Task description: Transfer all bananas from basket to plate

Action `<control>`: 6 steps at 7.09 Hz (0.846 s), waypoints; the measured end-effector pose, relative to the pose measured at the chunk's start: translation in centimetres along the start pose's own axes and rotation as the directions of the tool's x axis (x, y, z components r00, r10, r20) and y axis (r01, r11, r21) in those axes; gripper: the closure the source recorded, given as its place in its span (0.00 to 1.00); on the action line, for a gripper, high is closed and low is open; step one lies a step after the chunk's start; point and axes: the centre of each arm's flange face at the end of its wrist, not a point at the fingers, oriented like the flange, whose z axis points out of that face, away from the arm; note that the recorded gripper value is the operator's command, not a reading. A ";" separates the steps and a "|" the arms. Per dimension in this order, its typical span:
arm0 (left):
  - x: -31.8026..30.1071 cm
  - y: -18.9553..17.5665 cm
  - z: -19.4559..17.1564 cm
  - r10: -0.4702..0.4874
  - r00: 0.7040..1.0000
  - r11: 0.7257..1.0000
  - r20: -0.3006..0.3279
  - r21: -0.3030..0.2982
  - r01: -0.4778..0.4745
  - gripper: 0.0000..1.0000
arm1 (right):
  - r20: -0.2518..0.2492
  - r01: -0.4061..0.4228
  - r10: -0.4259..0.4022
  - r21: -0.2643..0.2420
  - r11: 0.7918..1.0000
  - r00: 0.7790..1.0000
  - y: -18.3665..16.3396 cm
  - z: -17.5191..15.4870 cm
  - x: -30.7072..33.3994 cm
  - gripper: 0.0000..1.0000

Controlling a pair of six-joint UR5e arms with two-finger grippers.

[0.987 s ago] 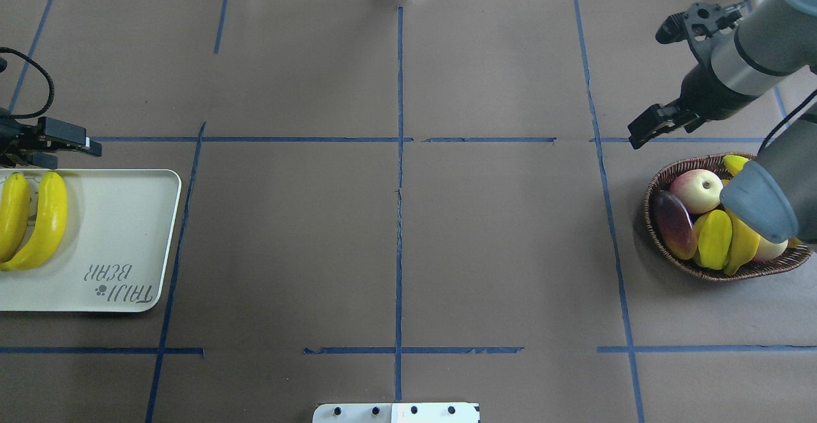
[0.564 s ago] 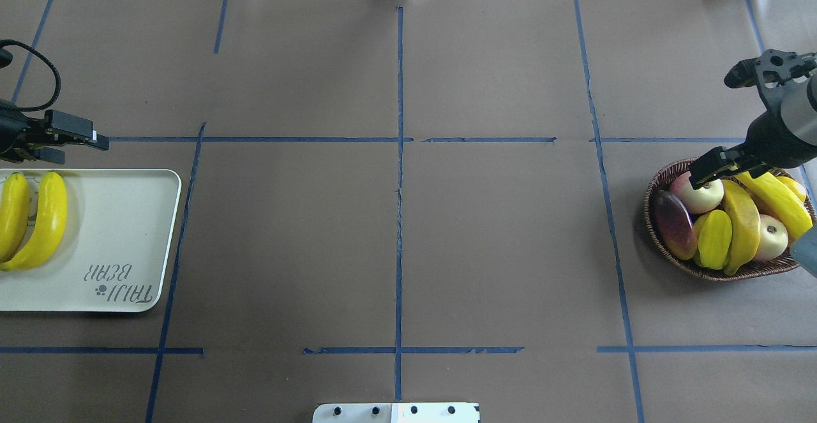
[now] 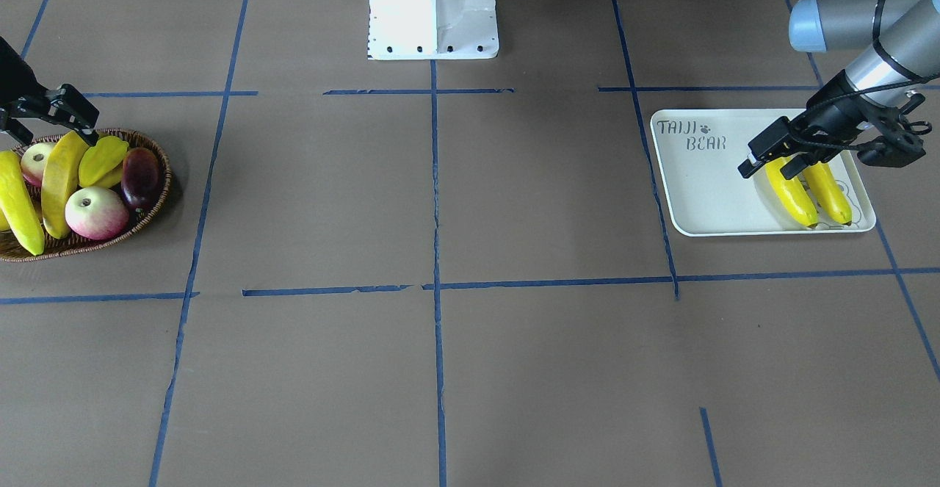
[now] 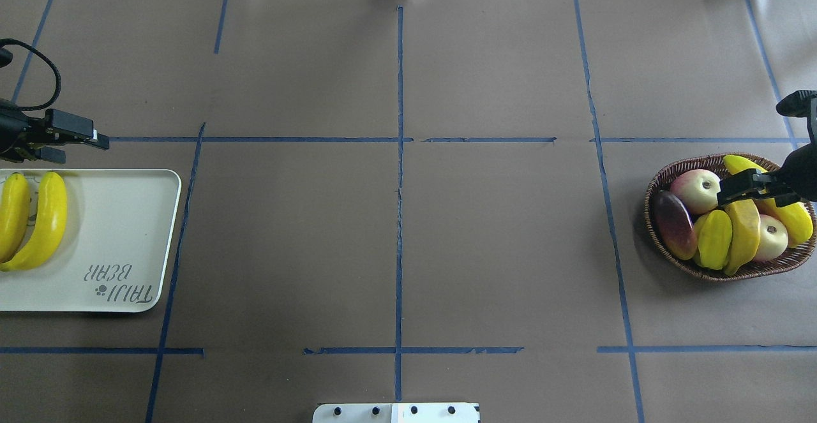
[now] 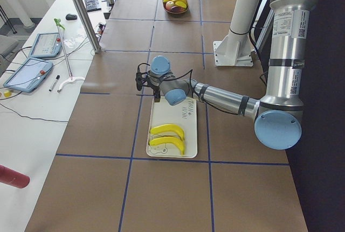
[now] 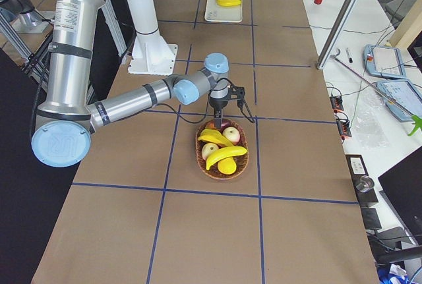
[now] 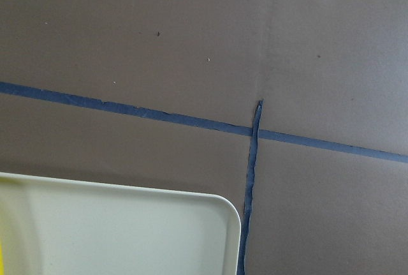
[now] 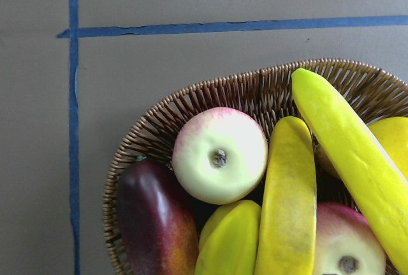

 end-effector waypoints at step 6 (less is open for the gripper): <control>-0.1 0.0 0.1 -0.002 1.000 1.000 0.002 -0.001 0.002 0.00 | -0.109 0.031 -0.033 -0.017 0.999 0.993 0.9 5.6 1.3 0.17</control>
